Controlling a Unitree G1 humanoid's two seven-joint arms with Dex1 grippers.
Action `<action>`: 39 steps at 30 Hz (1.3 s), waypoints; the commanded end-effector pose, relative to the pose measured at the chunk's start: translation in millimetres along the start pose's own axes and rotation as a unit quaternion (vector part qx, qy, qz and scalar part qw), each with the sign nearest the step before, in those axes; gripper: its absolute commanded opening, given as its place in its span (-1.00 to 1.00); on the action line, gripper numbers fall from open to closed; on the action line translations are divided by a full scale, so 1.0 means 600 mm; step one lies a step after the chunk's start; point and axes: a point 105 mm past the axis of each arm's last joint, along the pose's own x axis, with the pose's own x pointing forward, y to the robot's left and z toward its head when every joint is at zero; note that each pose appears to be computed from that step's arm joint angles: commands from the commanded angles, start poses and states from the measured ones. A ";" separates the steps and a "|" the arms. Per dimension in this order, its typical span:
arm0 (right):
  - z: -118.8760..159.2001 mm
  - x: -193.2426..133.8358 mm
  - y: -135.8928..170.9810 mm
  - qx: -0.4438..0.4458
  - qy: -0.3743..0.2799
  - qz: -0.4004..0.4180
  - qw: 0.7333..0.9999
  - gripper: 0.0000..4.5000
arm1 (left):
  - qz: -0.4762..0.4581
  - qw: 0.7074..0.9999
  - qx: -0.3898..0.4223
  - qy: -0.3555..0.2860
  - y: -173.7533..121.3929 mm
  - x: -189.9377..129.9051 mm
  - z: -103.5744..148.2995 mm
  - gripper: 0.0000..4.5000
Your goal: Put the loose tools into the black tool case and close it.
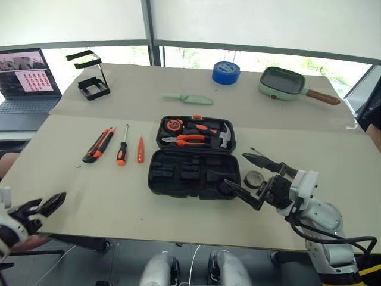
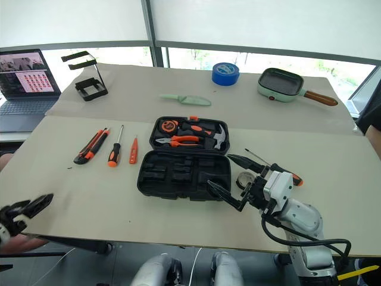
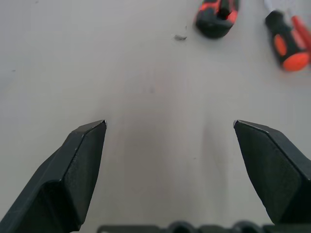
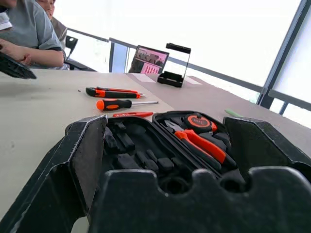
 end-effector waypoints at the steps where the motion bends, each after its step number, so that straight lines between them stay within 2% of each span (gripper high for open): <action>1: 0.011 -0.003 -0.007 -0.019 -0.007 -0.002 1.000 0.98 | -0.017 0.999 0.027 0.013 -0.045 0.032 0.019 1.00; 4: 0.007 -0.005 -0.011 -0.018 -0.005 -0.003 1.000 0.98 | -0.016 0.997 0.072 0.021 -0.080 0.088 0.032 1.00; 9: 0.003 0.002 -0.006 -0.017 -0.004 0.012 1.000 0.98 | -0.015 0.996 0.083 0.032 -0.128 0.167 0.034 1.00; 15: 0.006 0.003 -0.010 -0.021 -0.006 0.010 1.000 0.98 | 0.026 0.995 0.094 0.029 -0.136 0.218 0.030 1.00; 19: 0.005 0.000 -0.010 -0.020 -0.003 0.008 1.000 0.98 | 0.013 0.996 0.082 0.032 -0.157 0.241 0.020 1.00; 23: 0.007 0.001 -0.010 -0.021 -0.003 0.006 1.000 1.00 | -0.002 0.995 0.086 0.050 -0.177 0.259 -0.004 0.53; 25: 0.009 0.002 -0.011 -0.022 -0.003 0.006 1.000 1.00 | 0.012 0.996 0.079 0.045 -0.167 0.259 -0.001 0.17; 30: 0.010 0.001 -0.011 -0.024 -0.002 0.008 1.000 1.00 | 0.023 0.997 0.074 0.018 -0.152 0.250 0.014 -0.57; 34: 0.010 0.000 -0.012 -0.026 0.000 0.006 1.000 1.00 | -0.018 0.992 0.080 -0.095 -0.165 0.232 0.070 -0.60; 37: 0.011 -0.002 -0.016 -0.033 0.003 0.002 0.999 1.00 | -0.081 0.977 0.097 -0.174 -0.191 0.202 0.111 -0.60; 39: 0.017 -0.004 -0.025 -0.041 0.003 -0.004 0.999 1.00 | -0.153 0.954 0.144 -0.212 -0.223 0.179 0.130 -0.60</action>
